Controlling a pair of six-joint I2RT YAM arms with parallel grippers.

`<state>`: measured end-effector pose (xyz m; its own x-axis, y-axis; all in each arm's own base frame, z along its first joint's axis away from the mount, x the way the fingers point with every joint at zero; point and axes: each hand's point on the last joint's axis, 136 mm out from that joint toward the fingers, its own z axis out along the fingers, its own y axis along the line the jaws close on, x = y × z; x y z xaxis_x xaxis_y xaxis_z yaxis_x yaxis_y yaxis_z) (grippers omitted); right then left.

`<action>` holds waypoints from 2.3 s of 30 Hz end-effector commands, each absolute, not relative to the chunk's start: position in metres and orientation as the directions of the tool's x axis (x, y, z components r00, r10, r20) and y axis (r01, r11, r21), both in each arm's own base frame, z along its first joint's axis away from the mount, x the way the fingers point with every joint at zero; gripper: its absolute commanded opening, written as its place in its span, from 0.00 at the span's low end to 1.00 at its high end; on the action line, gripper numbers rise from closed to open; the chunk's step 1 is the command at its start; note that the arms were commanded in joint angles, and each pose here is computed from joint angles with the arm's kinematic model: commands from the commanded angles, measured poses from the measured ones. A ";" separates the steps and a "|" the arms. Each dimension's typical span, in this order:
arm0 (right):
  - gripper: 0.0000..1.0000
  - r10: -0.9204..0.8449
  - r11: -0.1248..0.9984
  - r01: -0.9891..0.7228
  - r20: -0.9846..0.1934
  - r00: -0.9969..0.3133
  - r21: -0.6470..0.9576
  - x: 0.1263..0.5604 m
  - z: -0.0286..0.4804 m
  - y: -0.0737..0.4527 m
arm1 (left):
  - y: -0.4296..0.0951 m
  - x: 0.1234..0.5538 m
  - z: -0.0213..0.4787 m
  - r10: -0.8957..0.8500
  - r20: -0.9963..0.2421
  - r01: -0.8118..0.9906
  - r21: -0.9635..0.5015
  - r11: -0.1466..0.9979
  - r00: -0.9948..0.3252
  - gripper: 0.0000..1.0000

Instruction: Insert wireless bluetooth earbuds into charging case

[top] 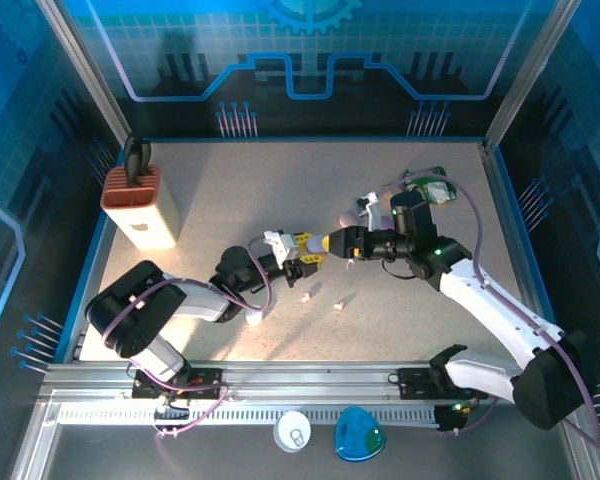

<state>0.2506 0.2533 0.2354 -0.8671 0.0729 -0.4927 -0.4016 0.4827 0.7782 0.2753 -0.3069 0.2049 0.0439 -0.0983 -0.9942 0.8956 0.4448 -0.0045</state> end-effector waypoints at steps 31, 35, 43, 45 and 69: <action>0.23 0.303 0.438 -0.183 -0.335 -0.892 0.880 0.286 0.185 0.212 | -0.308 0.253 0.210 -0.089 -0.990 0.917 0.063 0.394 0.107 0.79; 0.23 0.369 0.532 -0.067 -0.302 -0.879 0.844 0.296 0.144 0.178 | -0.302 0.248 0.194 -0.023 -0.997 0.913 0.054 0.403 0.069 0.87; 0.24 0.450 0.652 0.135 -0.238 -0.860 0.746 0.295 0.068 0.126 | -0.297 0.231 0.176 0.112 -0.994 0.934 0.032 0.355 -0.008 0.98; 0.24 0.464 0.659 0.177 -0.210 -0.860 0.731 0.292 0.051 0.119 | -0.295 0.230 0.172 0.130 -0.991 0.933 0.022 0.359 -0.027 0.99; 0.73 0.234 0.948 0.053 -0.571 -0.787 0.315 0.297 0.107 0.070 | -0.224 0.286 0.125 0.147 -0.818 0.479 -0.172 0.861 -0.557 0.99</action>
